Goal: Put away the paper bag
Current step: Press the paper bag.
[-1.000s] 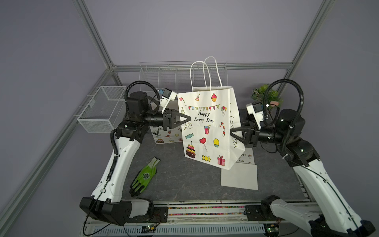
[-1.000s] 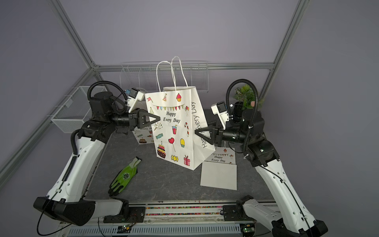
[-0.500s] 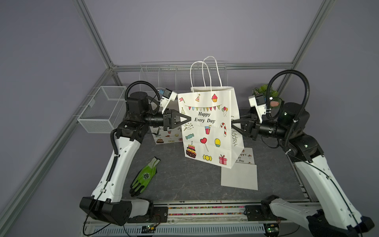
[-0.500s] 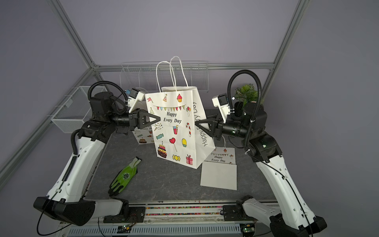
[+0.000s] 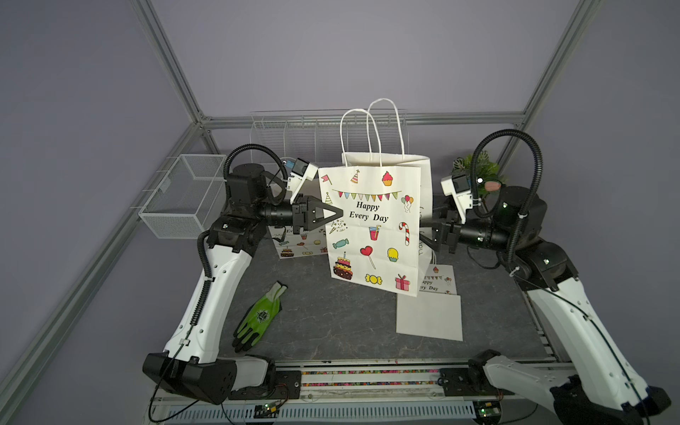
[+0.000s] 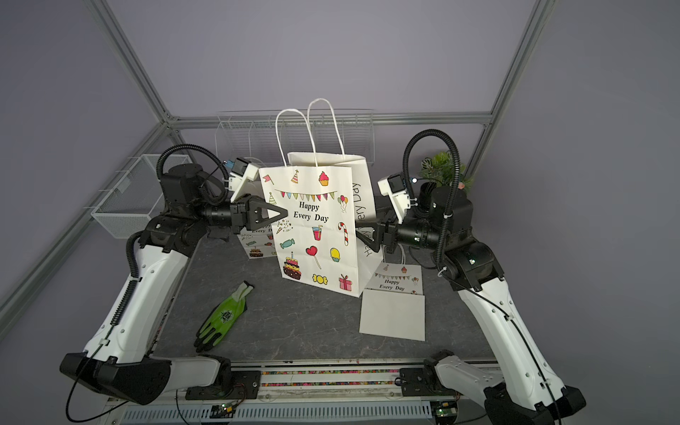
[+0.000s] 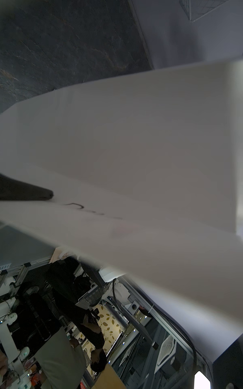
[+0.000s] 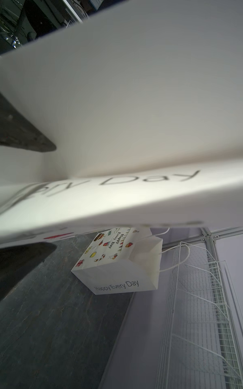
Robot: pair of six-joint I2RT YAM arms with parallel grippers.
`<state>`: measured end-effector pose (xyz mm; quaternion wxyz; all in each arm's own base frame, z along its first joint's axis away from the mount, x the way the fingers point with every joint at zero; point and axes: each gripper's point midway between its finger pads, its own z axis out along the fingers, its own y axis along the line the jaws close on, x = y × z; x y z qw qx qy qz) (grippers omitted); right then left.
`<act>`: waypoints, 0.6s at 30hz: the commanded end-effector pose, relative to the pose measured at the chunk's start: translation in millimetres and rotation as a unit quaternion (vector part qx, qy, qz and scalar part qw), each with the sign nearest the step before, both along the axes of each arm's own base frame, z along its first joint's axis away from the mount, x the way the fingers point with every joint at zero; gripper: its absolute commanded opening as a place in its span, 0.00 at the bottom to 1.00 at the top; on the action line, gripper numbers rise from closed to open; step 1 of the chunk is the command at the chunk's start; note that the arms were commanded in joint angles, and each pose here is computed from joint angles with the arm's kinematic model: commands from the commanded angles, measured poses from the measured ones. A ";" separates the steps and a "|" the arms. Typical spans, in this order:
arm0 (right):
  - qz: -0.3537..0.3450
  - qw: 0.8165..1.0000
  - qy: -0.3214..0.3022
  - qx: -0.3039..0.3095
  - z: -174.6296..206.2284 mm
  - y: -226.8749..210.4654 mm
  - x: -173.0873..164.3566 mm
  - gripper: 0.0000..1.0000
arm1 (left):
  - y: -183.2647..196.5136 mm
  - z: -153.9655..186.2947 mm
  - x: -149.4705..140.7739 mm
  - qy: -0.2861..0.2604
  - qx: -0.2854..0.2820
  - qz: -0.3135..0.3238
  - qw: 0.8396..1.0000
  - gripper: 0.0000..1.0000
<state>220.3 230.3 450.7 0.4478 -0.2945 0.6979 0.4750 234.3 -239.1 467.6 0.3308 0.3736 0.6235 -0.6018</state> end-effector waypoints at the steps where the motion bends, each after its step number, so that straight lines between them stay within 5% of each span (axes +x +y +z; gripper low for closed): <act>1: -0.024 1.000 -0.007 -0.018 -8.2 -13.9 -14.6 0.97 | 0.9 12.1 -10.5 -0.024 -0.007 -0.014 1.000 0.00; 4: -0.044 0.999 -0.006 -0.022 -13.3 -25.7 -25.9 0.89 | 1.6 15.2 -14.5 -0.028 -0.010 -0.019 0.999 0.00; 14: 0.016 0.998 -0.009 0.055 14.3 -22.6 -62.0 0.89 | 3.1 19.5 -21.3 -0.035 -0.014 -0.027 0.999 0.00; 18: -0.023 0.999 -0.017 0.035 8.0 -31.0 -56.1 0.89 | 3.9 21.6 -25.1 -0.038 -0.016 -0.031 0.999 0.00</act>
